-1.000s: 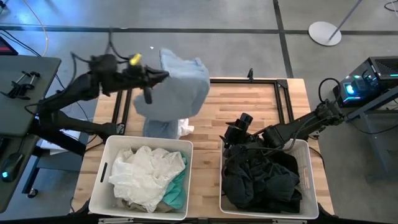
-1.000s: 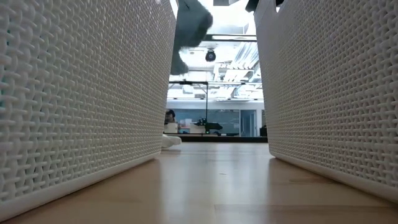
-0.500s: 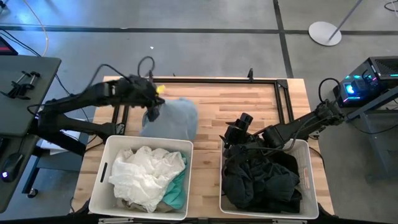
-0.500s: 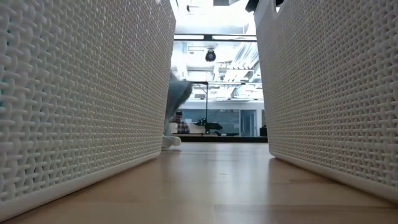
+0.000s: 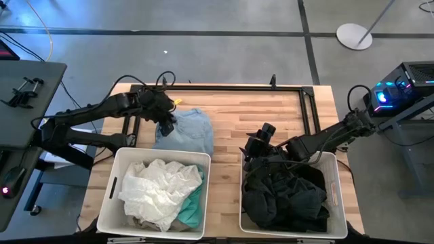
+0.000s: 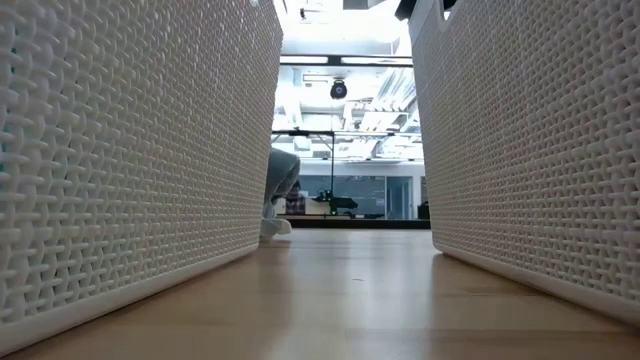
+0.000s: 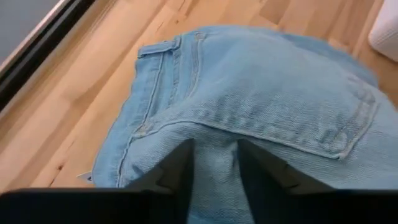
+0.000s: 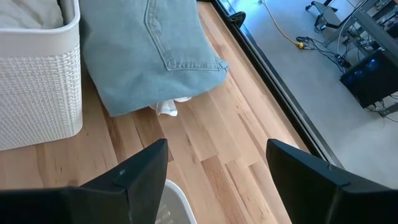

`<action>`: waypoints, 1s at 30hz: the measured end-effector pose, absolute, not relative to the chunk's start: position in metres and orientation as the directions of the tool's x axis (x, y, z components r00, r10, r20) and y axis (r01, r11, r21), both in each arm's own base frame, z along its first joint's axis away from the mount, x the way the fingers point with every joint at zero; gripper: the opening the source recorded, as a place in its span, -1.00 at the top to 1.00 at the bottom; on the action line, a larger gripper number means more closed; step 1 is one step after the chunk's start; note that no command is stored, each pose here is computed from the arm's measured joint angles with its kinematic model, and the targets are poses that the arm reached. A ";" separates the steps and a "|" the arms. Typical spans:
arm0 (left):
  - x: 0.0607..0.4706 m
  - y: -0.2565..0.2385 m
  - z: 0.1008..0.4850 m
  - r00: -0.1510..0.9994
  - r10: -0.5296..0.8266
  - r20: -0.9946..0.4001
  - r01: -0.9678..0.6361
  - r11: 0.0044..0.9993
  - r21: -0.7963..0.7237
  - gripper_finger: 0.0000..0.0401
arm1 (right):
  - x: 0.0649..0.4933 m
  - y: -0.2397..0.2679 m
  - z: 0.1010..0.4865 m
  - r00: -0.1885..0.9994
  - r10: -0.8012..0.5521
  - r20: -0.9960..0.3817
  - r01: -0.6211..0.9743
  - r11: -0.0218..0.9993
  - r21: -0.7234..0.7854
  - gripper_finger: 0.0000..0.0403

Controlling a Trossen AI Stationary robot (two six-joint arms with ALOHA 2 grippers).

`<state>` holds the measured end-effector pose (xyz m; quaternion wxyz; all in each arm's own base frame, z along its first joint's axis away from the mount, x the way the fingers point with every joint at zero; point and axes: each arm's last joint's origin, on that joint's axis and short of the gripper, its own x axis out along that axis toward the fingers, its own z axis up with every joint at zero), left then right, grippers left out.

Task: Sort clothes
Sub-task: Put the blue pants into the left white laundry bin

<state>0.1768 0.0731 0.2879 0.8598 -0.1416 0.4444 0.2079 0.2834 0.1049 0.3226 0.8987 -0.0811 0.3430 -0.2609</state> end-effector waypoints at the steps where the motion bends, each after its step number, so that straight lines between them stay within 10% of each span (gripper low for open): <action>1: 0.177 0.074 0.290 0.528 0.216 -0.821 -0.477 0.875 -0.076 0.31 | 0.283 0.105 0.323 0.629 -0.524 -0.574 0.413 0.851 -0.325 -0.29; 12: 0.170 0.068 0.287 0.494 0.083 -0.866 -0.417 0.896 -0.152 -0.57 | 0.284 0.104 0.323 0.627 -0.527 -0.574 0.419 0.849 -0.322 -0.29; 22: 0.149 0.055 0.277 0.205 0.118 -0.972 -0.061 0.992 0.108 -0.62 | 0.286 0.099 0.323 0.617 -0.536 -0.576 0.436 0.842 -0.317 -0.29; 30: 0.149 0.048 0.264 0.197 0.039 -0.980 0.228 0.970 0.084 -0.62 | 0.288 0.092 0.322 0.606 -0.543 -0.581 0.451 0.836 -0.312 -0.29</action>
